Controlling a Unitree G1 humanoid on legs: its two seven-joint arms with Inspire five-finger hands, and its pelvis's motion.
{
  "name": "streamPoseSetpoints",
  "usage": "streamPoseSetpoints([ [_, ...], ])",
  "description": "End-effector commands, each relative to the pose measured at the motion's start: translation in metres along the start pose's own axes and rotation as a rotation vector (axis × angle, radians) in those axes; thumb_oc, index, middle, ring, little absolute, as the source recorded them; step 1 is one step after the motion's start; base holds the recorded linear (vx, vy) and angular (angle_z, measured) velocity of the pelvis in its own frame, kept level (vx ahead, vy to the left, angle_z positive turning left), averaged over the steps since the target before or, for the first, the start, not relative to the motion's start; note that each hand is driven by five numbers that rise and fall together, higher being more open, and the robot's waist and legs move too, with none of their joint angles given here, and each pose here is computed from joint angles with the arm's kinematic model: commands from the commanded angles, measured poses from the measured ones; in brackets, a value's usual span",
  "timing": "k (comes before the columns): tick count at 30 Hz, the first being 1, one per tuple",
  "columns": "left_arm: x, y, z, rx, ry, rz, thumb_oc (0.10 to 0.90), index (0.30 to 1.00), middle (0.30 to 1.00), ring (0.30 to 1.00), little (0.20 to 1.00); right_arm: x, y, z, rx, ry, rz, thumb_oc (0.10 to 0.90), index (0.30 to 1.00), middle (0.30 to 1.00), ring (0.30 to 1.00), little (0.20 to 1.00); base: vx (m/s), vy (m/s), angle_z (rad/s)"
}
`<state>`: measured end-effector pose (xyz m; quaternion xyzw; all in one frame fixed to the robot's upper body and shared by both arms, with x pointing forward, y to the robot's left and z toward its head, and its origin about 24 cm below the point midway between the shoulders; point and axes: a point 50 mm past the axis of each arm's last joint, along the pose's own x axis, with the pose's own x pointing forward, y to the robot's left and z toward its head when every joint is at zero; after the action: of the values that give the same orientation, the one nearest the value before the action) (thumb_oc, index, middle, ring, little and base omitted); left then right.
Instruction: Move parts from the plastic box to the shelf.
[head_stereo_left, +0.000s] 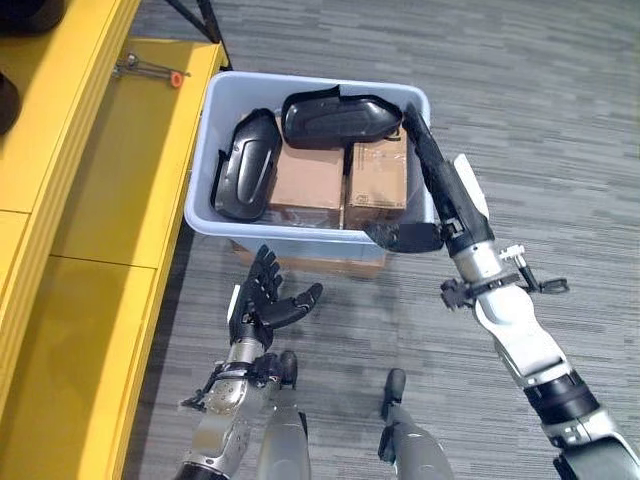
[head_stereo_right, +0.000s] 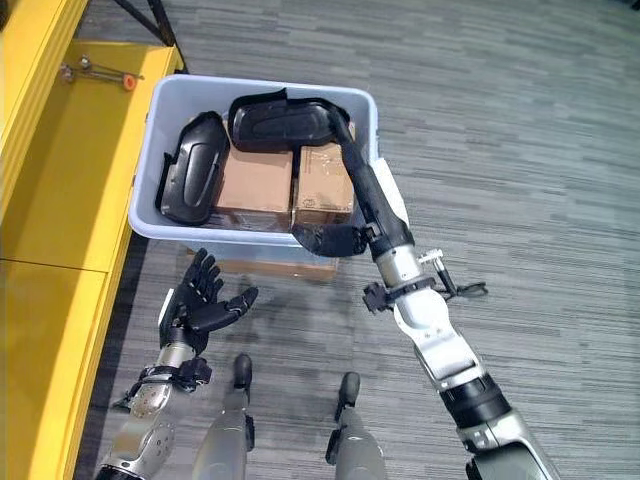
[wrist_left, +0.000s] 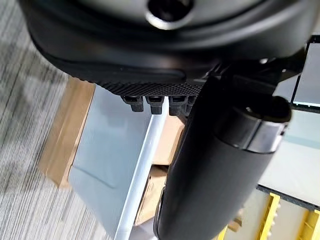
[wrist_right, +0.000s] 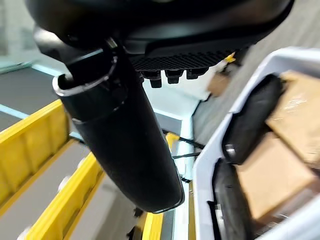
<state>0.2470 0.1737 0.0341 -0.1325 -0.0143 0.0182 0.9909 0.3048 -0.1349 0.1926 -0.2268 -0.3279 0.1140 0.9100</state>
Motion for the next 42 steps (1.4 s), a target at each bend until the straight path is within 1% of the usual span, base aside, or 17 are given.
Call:
streamPoseSetpoints([
  [1,0.011,-0.013,0.054,-0.019,-0.263,-0.099,0.900,1.000,1.000,1.000,1.000,0.027,-0.013,0.050,-0.045,-0.275,-0.079,0.900,1.000,1.000,1.000,1.000,0.00,-0.023,0.05],
  [4,0.012,-0.016,0.055,-0.022,-0.263,-0.106,0.900,1.000,1.000,1.000,1.000,0.046,-0.013,0.067,-0.105,-0.339,-0.058,0.900,1.000,1.000,1.000,1.000,0.00,-0.006,0.02],
  [6,0.012,-0.015,0.055,-0.023,-0.262,-0.105,0.900,1.000,1.000,1.000,1.000,0.051,-0.014,0.070,-0.123,-0.350,-0.058,0.900,1.000,1.000,1.000,1.000,0.00,0.000,0.00],
  [7,0.012,-0.016,0.055,-0.025,-0.259,-0.111,0.900,1.000,1.000,1.000,1.000,0.064,-0.015,0.078,-0.173,-0.372,-0.043,0.900,1.000,1.000,1.000,1.000,-0.01,-0.015,0.06],
  [8,0.012,-0.016,0.055,-0.026,-0.261,-0.110,0.900,1.000,1.000,1.000,1.000,0.064,-0.014,0.078,-0.173,-0.374,-0.042,0.900,1.000,1.000,1.000,1.000,-0.01,-0.003,0.05],
  [9,0.012,-0.016,0.056,-0.028,-0.262,-0.117,0.900,1.000,1.000,1.000,1.000,0.076,-0.015,0.083,-0.199,-0.380,-0.042,0.900,1.000,1.000,1.000,1.000,0.00,0.000,0.00],
  [12,0.014,-0.018,0.059,-0.032,-0.271,-0.125,0.900,1.000,1.000,1.000,1.000,0.096,-0.011,0.092,-0.233,-0.390,-0.030,0.900,1.000,1.000,1.000,1.000,-0.01,0.003,0.00],
  [16,0.015,-0.020,0.059,-0.036,-0.271,-0.126,0.900,1.000,1.000,1.000,1.000,0.110,-0.006,0.096,-0.272,-0.380,-0.017,0.900,1.000,1.000,1.000,1.000,0.00,0.007,0.02],
  [18,0.017,-0.021,0.062,-0.037,-0.280,-0.126,0.900,1.000,1.000,1.000,1.000,0.126,-0.001,0.098,-0.330,-0.354,-0.003,0.900,1.000,1.000,1.000,1.000,-0.01,0.011,0.03],
  [22,0.020,-0.028,0.063,-0.054,-0.291,-0.128,0.900,1.000,1.000,1.000,1.000,0.144,0.006,0.093,-0.345,-0.285,-0.017,0.900,1.000,1.000,1.000,1.000,-0.01,0.009,0.05],
  [30,0.024,-0.033,0.064,-0.056,-0.298,-0.128,0.900,1.000,1.000,1.000,1.000,0.157,0.009,0.093,-0.319,-0.237,-0.043,0.900,1.000,1.000,1.000,1.000,-0.01,0.018,0.07],
  [38,0.028,-0.040,0.066,-0.065,-0.300,-0.140,0.900,1.000,1.000,1.000,1.000,0.167,0.011,0.106,-0.326,-0.252,-0.050,0.900,1.000,1.000,1.000,1.000,-0.01,0.015,0.13],
  [42,0.029,-0.042,0.065,-0.076,-0.295,-0.138,0.900,1.000,1.000,1.000,1.000,0.169,0.011,0.118,-0.315,-0.293,-0.062,0.900,1.000,1.000,1.000,1.000,0.01,0.024,0.09],
])
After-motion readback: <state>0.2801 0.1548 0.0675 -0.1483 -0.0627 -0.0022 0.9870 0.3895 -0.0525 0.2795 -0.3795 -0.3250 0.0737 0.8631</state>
